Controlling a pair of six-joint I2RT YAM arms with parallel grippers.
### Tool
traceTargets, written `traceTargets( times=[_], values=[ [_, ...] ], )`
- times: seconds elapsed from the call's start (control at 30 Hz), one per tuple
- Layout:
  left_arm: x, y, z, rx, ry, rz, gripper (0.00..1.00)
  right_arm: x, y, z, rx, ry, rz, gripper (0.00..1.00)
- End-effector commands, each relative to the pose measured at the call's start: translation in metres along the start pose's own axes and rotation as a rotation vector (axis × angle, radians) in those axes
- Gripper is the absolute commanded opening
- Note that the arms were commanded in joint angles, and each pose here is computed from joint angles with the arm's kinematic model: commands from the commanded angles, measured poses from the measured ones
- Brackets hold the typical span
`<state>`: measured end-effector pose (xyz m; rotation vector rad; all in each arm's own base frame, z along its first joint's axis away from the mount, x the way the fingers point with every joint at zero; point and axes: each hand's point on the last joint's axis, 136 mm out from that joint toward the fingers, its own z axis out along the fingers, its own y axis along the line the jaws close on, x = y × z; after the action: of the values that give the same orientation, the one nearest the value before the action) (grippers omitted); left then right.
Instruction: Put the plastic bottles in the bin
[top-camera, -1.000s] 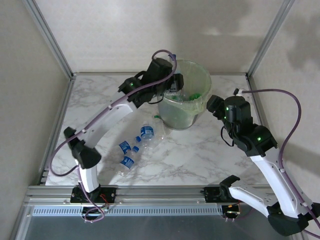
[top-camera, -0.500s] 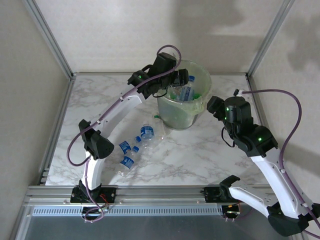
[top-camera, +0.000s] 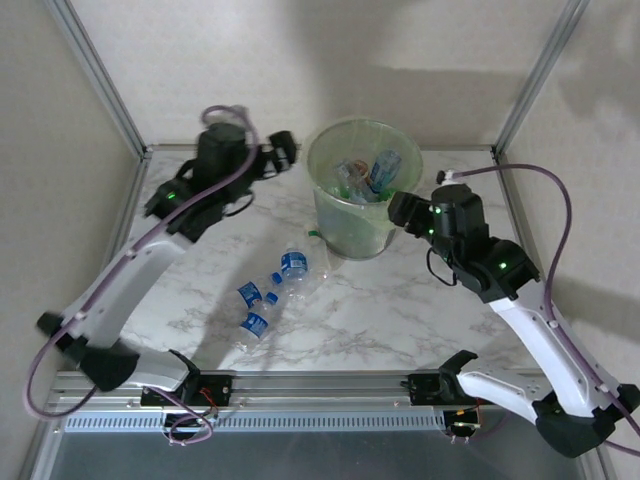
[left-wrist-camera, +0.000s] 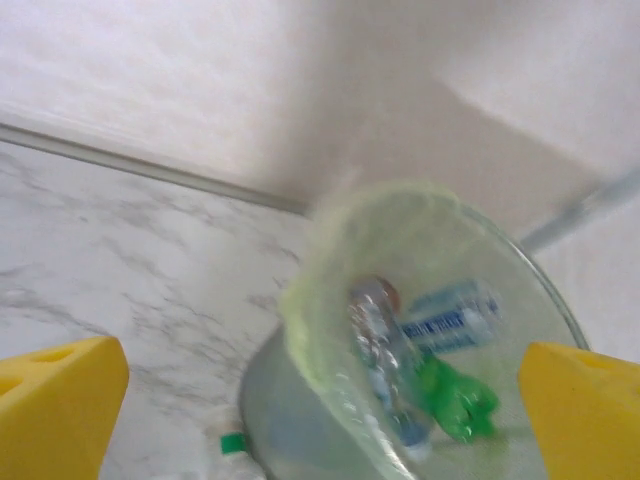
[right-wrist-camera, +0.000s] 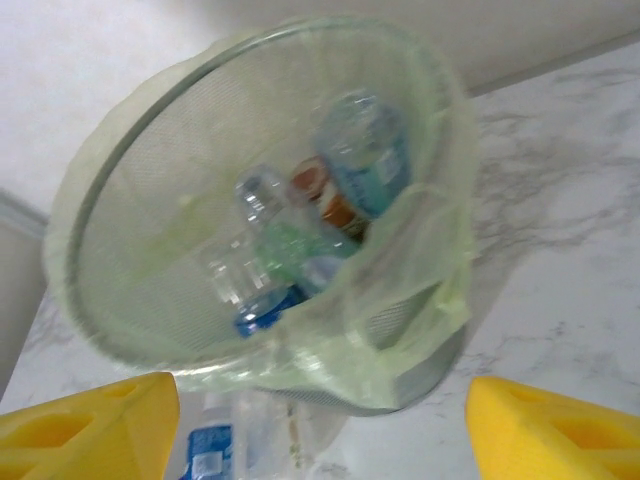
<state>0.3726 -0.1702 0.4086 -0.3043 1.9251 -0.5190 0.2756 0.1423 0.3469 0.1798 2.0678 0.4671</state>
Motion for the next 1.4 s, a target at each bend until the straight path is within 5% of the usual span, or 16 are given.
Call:
traceTargets(
  times=[0.0,0.27,0.57,1.07,1.37],
  values=[
    [-0.003,0.042,-0.004,-0.042,-0.051,-0.092,1.0,0.007,0.037,-0.003,-0.099,0.003,-0.082,0.76],
    [0.058,0.13,-0.005,-0.154,0.069,-0.197,0.96,0.098,0.101,0.02,-0.159,0.159,-0.233,0.79],
    [0.12,0.183,0.0,-0.243,0.177,-0.283,0.92,0.203,0.125,0.067,-0.176,0.373,-0.236,0.76],
    [0.129,0.213,0.0,-0.287,0.154,-0.345,0.92,0.342,0.179,0.075,-0.182,0.7,-0.482,0.94],
    [0.136,0.217,-0.003,-0.267,0.153,-0.344,0.93,0.368,0.193,0.089,-0.109,0.742,-0.504,0.98]
  ],
)
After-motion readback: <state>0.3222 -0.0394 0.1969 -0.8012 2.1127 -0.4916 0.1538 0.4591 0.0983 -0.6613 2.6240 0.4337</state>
